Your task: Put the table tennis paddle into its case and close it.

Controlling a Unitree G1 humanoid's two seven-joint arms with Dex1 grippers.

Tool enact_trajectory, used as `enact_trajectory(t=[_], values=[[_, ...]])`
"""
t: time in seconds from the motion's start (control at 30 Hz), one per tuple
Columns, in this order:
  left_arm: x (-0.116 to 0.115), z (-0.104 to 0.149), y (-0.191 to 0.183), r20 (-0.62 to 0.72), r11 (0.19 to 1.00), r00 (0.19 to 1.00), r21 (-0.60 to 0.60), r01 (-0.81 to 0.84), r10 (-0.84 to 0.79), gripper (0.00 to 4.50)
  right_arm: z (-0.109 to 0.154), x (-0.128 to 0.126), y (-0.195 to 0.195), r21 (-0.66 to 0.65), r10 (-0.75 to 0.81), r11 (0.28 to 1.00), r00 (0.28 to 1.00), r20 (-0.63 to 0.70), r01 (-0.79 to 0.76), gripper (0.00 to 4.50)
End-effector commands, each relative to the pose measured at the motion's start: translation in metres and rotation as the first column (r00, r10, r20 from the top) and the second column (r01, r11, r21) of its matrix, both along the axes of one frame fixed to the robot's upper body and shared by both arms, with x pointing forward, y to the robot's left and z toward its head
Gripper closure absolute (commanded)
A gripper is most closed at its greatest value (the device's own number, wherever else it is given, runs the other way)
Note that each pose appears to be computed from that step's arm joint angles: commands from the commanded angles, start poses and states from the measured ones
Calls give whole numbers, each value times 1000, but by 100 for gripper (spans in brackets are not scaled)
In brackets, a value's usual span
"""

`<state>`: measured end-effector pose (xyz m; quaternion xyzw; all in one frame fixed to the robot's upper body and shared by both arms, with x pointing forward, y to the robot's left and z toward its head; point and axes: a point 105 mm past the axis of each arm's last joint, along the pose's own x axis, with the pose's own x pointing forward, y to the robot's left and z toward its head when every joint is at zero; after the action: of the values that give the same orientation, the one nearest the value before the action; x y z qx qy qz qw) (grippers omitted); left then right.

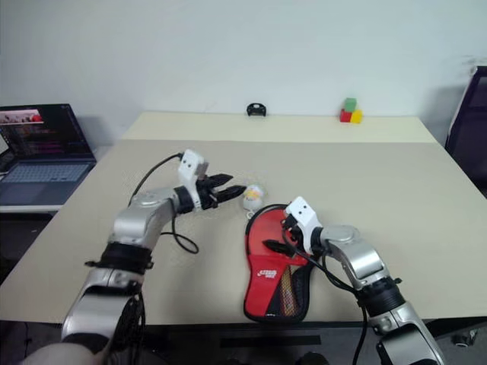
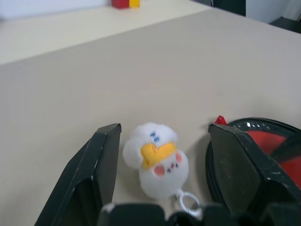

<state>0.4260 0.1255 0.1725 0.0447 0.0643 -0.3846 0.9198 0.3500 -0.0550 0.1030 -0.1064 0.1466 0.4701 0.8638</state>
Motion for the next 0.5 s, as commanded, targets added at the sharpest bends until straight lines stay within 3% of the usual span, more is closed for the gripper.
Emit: enact_trajectory(t=[0.03, 0.13, 0.27, 0.5], values=[[16, -2, -2, -10, 998, 999, 54, -35, 36, 90, 3, 0, 1, 7, -13, 1000, 1000, 21, 13, 0], [23, -9, -9, -27, 994, 999, 104, -34, 37, 3, 3, -1, 2, 12, -20, 1000, 1000, 22, 20, 0], [29, -18, -17, -42, 985, 998, 168, -45, 53, 3, 3, -2, 3, 18, -27, 999, 999, 20, 27, 0], [25, -40, -34, -133, 984, 991, 176, -8, 32, 3, 2, -3, 5, 24, -39, 999, 999, 21, 39, 0]])
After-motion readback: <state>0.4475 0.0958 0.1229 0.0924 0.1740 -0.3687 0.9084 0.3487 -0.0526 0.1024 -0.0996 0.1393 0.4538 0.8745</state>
